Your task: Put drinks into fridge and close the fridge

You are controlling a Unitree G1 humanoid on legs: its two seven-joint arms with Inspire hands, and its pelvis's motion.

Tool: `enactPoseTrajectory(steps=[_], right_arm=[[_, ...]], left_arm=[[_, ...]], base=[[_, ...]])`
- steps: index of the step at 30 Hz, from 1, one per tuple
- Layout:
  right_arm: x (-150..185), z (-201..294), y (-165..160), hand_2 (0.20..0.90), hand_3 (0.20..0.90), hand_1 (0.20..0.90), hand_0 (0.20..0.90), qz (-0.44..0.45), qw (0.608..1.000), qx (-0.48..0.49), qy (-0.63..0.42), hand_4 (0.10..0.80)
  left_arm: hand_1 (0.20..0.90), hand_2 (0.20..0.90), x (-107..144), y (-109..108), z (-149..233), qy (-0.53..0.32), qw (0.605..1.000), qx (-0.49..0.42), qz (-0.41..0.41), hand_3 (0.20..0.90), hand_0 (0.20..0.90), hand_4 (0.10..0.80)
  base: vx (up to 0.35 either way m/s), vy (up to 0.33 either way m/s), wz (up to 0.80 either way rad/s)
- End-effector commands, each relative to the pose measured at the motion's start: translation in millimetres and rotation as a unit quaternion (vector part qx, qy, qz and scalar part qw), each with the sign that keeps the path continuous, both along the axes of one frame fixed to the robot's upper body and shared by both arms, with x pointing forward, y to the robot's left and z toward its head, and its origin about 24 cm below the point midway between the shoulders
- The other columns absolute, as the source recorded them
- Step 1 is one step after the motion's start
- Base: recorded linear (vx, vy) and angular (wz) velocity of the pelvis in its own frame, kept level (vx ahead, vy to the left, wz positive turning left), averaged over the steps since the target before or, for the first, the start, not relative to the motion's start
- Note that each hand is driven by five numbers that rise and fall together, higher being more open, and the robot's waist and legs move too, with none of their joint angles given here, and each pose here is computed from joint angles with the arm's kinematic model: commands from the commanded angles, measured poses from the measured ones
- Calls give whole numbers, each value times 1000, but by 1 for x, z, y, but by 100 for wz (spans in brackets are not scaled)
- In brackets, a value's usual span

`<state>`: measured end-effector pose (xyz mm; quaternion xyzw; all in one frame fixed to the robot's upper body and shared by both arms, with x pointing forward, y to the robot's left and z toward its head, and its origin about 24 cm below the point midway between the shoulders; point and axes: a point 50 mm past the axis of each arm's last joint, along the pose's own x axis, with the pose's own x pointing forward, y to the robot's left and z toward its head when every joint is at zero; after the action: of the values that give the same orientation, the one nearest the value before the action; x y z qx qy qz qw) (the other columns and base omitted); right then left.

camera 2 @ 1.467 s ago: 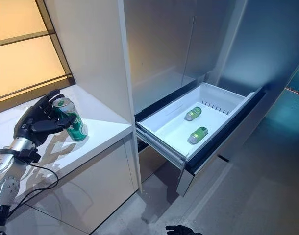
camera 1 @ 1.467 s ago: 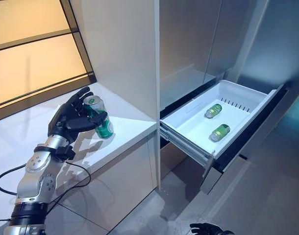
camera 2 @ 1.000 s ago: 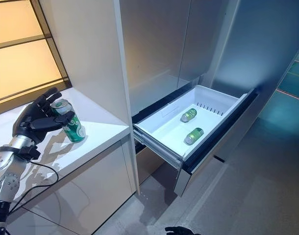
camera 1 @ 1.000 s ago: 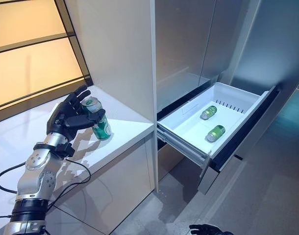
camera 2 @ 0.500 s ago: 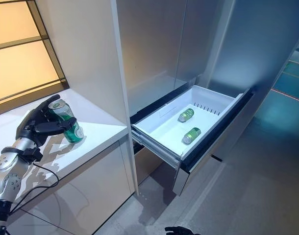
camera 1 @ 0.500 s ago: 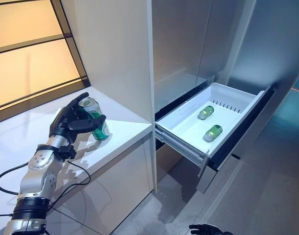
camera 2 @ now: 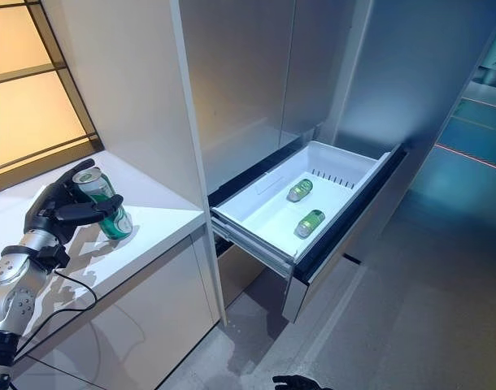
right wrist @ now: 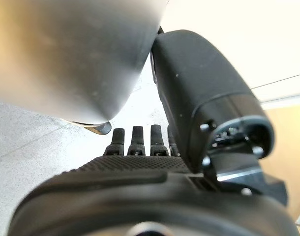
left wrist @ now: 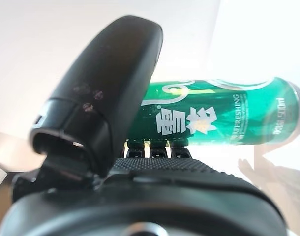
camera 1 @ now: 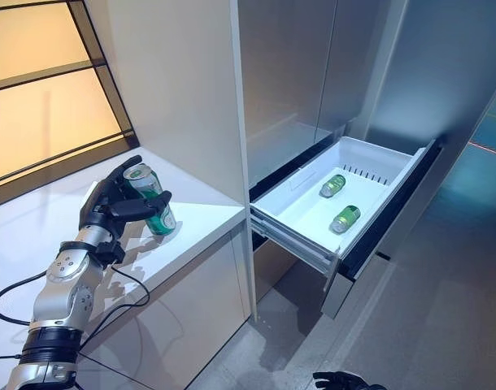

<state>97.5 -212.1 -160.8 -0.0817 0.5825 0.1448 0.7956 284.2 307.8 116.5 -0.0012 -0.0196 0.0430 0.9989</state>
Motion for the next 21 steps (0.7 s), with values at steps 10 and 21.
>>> enactPoseTrajectory(steps=[10, 21], right_arm=[[-27, -5, -7, 900, 900, 900, 900, 23, 998, -11, 51, 800], [-27, -5, -7, 900, 900, 900, 900, 22, 998, -12, 51, 800]], left_arm=[[900, 900, 23, -3, 87, -178, 984, 12, 5, 900, 900, 800], [900, 900, 26, 0, 84, -173, 985, -5, 16, 900, 900, 800]], base=[[8, 3, -6], [0, 0, 0]])
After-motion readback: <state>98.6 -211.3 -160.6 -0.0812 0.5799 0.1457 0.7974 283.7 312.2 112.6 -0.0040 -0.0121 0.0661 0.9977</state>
